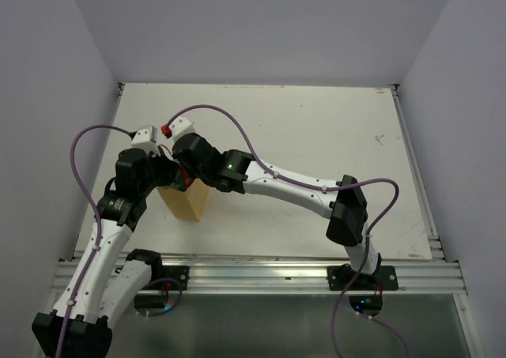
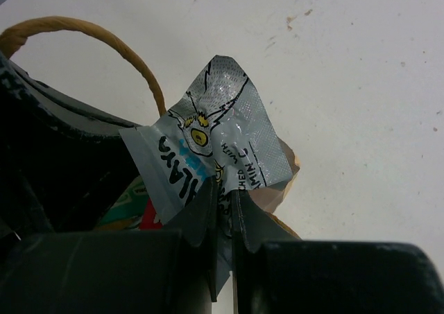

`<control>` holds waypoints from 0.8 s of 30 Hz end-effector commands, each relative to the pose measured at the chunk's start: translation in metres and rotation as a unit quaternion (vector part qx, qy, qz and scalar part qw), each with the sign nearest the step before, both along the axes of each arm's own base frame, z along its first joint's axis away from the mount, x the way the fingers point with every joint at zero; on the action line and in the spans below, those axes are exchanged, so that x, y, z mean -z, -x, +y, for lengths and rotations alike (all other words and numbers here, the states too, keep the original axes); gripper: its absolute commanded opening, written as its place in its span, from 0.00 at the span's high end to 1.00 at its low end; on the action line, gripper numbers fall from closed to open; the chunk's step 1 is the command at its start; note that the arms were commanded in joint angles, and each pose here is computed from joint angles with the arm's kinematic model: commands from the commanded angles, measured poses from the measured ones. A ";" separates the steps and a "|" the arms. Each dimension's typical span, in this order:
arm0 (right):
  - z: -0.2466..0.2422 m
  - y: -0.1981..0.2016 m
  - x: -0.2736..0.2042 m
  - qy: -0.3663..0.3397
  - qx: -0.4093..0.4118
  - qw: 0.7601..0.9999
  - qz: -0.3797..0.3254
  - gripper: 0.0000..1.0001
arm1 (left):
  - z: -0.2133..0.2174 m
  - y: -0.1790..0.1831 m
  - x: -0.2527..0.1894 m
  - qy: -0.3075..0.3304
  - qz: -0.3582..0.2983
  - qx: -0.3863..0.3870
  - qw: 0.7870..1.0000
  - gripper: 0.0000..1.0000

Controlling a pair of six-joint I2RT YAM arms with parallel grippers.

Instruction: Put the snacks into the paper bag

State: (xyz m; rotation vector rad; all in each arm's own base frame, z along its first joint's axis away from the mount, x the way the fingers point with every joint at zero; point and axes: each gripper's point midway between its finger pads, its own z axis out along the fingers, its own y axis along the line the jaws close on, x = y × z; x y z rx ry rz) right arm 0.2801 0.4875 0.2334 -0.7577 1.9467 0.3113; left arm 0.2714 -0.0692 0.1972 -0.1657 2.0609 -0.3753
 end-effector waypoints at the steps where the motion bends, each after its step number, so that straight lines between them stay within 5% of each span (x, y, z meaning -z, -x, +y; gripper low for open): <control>1: -0.002 0.022 0.024 0.030 -0.034 0.998 0.047 1.00 | -0.006 0.000 -0.003 0.006 -0.010 0.014 1.000 1.00; 15: 0.002 0.033 0.077 0.097 -0.050 0.989 0.102 1.00 | -0.005 0.000 -0.004 0.006 -0.012 0.011 1.000 1.00; 22: 0.014 0.030 0.066 0.080 -0.054 0.991 0.094 1.00 | -0.004 -0.001 -0.002 0.004 -0.007 0.007 1.000 1.00; 24: 0.013 0.027 0.056 0.075 -0.053 0.992 0.082 0.93 | -0.004 -0.001 -0.001 0.004 -0.004 0.008 1.000 1.00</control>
